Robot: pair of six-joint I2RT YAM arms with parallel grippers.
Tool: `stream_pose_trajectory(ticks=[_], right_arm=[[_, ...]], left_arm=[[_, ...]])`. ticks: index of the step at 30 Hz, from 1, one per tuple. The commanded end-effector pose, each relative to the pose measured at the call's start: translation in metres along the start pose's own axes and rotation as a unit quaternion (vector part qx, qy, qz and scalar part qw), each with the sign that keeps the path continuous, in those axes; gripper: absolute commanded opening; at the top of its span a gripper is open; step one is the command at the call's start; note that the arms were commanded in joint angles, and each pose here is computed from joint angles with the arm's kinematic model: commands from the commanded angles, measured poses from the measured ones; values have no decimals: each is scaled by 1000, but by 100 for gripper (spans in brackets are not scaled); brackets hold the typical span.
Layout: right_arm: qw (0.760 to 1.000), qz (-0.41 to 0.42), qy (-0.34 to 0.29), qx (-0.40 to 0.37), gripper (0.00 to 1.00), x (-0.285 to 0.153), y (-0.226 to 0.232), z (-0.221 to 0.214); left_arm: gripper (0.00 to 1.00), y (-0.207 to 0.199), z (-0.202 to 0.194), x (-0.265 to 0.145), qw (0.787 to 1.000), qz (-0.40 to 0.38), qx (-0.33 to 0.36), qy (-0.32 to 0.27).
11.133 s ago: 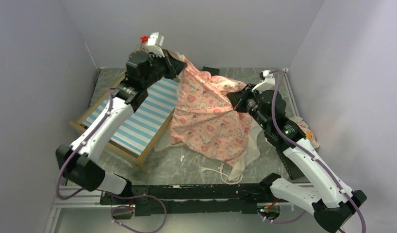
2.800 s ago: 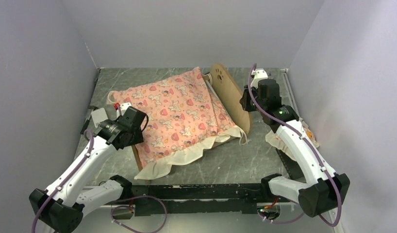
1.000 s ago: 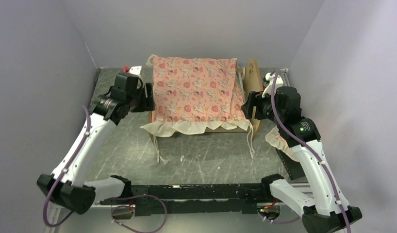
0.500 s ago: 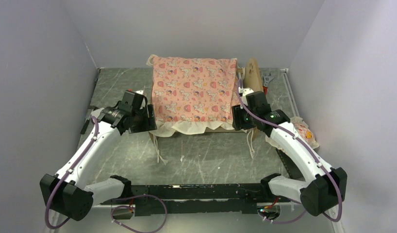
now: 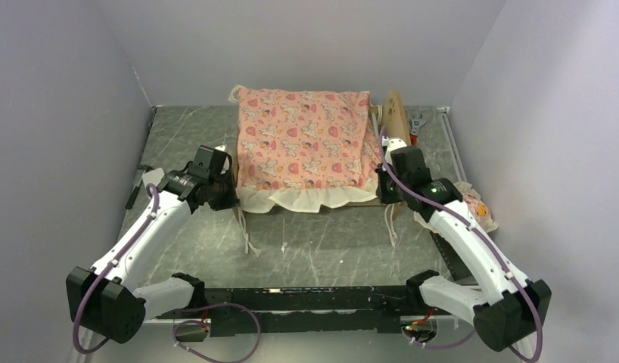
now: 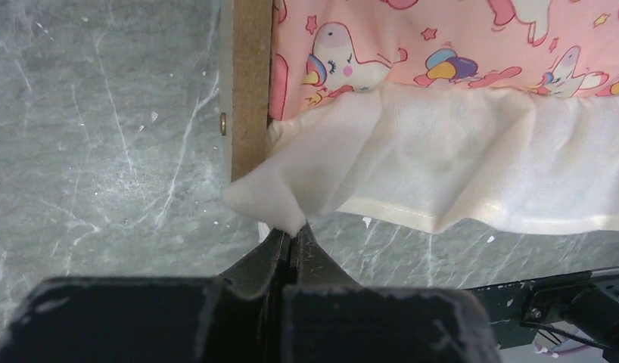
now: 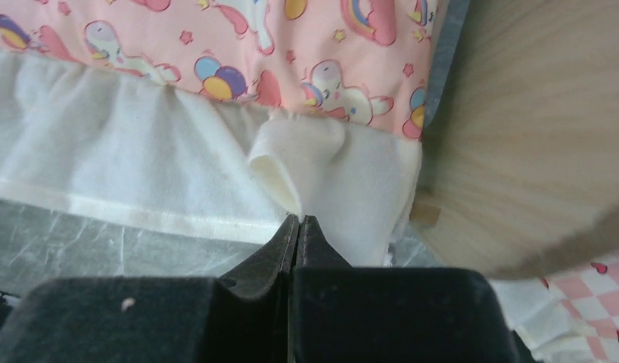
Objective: Set up the pet bed
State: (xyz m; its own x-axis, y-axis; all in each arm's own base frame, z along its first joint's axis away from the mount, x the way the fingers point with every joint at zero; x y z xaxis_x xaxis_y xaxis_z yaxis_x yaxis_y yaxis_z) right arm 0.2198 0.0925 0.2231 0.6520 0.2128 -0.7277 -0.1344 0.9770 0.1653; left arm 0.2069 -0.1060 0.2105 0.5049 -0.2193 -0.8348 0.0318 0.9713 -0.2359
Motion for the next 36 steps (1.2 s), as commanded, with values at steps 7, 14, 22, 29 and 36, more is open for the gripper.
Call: stream_pose_trajectory(ticks=[7,14,22,29,36], right_arm=[[998,20,-33,58,0,-73,4,4],[990,31,28,133,8,-65,5,-35],[987,70,25,140,39,-67,13,-36],[991,-19,-94,89,75,-104,-2,31],[978,-63,-173,99,85,-90,-14,91]], left_arm=[[0,3,17,-60,997,24,4,-73],[0,21,-23,-48,998,53,-26,-35],[46,25,-24,-54,997,57,-17,-47],[77,16,29,-74,990,81,35,-107],[76,6,98,-30,981,106,72,-143]])
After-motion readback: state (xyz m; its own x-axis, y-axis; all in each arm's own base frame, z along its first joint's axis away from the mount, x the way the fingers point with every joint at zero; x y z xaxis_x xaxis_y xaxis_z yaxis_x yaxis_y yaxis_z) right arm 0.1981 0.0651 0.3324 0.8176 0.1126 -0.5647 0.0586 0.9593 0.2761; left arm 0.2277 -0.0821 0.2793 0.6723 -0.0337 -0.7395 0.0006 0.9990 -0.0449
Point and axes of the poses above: each gripper's point midway between its finger pads, its own x axis out along the fingers, its own y axis along the line the jaws close on, z = x × y, the point moved 7 cm from there along -x, back along the fingers, and after that the axes turned 8 degrees about x, right-handed, at the moved point
